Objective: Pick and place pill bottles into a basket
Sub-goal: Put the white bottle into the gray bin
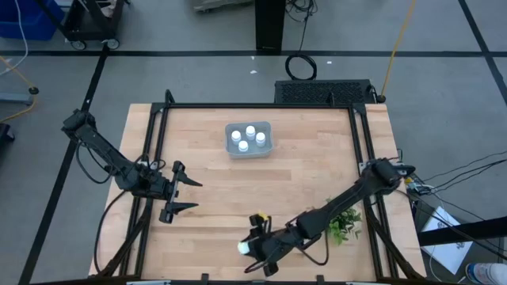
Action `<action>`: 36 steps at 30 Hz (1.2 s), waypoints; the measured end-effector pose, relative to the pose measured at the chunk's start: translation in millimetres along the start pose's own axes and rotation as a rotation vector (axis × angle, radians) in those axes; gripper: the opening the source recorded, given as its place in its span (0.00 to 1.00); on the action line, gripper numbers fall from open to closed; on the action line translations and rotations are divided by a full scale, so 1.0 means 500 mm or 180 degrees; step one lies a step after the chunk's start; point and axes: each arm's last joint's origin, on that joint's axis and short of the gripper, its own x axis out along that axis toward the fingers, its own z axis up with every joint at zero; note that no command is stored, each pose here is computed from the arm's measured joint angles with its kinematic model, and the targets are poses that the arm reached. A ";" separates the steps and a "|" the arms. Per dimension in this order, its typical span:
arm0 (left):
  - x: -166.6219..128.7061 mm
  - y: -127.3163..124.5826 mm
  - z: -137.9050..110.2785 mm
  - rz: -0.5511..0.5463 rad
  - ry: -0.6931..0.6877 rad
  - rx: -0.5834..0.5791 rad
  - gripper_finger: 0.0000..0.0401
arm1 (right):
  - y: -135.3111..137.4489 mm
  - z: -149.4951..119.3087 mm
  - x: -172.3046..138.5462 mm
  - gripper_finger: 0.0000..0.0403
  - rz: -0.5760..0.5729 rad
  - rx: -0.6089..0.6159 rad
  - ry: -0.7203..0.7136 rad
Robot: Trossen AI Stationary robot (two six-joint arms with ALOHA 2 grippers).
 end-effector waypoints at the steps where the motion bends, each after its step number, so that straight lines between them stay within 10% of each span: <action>1: 0.000 0.000 0.000 -0.0003 -0.0001 -0.0001 0.70 | -0.001 0.005 -0.010 0.37 -0.0091 -0.0025 -0.0022; 19: 0.000 0.000 0.000 -0.0003 -0.0002 -0.0006 0.70 | -0.017 0.008 -0.183 0.37 -0.1044 -0.0257 -0.0470; 31: 0.000 0.000 0.000 -0.0001 0.0000 0.0006 0.70 | -0.079 -0.099 -0.335 0.37 -0.0872 0.0114 -0.1714; 36: 0.000 0.000 0.000 -0.0003 0.0002 0.0007 0.70 | -0.100 -0.147 -0.385 0.37 -0.0111 0.0250 -0.2311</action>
